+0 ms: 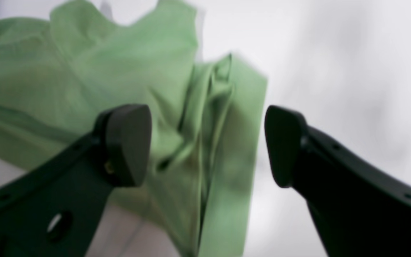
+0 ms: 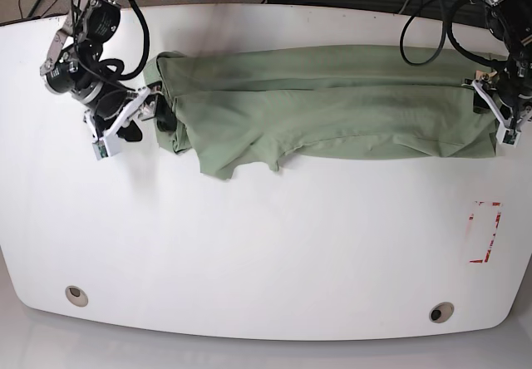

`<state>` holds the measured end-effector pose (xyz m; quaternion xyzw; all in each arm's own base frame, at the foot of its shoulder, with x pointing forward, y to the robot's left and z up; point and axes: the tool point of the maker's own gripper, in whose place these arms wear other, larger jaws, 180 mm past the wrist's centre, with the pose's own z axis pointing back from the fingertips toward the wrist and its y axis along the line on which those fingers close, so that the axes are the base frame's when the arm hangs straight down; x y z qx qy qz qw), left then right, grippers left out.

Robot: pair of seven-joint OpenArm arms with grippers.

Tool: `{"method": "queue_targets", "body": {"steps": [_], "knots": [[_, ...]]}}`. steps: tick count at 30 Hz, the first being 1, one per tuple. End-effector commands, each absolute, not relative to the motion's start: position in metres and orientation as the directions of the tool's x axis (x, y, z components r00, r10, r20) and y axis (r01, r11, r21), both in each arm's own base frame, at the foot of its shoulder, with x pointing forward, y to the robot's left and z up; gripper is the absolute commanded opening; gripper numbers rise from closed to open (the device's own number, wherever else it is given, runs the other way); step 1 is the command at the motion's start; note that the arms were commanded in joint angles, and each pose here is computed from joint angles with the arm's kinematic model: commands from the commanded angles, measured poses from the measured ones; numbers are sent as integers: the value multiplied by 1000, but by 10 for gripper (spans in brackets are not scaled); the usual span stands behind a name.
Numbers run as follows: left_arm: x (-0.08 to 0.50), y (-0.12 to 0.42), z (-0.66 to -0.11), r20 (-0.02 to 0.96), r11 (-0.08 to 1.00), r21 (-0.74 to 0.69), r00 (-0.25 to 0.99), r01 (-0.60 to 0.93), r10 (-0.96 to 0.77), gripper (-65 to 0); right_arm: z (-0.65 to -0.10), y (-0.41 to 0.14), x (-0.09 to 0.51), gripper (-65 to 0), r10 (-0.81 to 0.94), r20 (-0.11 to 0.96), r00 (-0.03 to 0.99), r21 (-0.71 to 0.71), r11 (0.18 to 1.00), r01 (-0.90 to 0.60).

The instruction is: Layout the t-shirt on the table in an organized manner, then fold the t-shirt properly

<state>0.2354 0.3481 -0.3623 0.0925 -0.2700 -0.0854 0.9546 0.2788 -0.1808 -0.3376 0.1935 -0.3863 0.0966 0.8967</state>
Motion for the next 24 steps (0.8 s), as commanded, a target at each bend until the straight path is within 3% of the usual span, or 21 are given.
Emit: {"method": "queue_targets", "body": {"steps": [1,12,24], "knots": [[244,354,-347,532,961,255,814,109,-234,-338,-318,-173,303,-173,21,784,620,266,892,-366],[257,351,-318,580,943,313,764,112,-283,-338,-340,-150,357,-173,-48,757,652,360,863,-354],[248,372,-307,601,945,327,764,33,-235,-338,-379,-112,371,-174,-72,691,719,475,795,-377]]}}
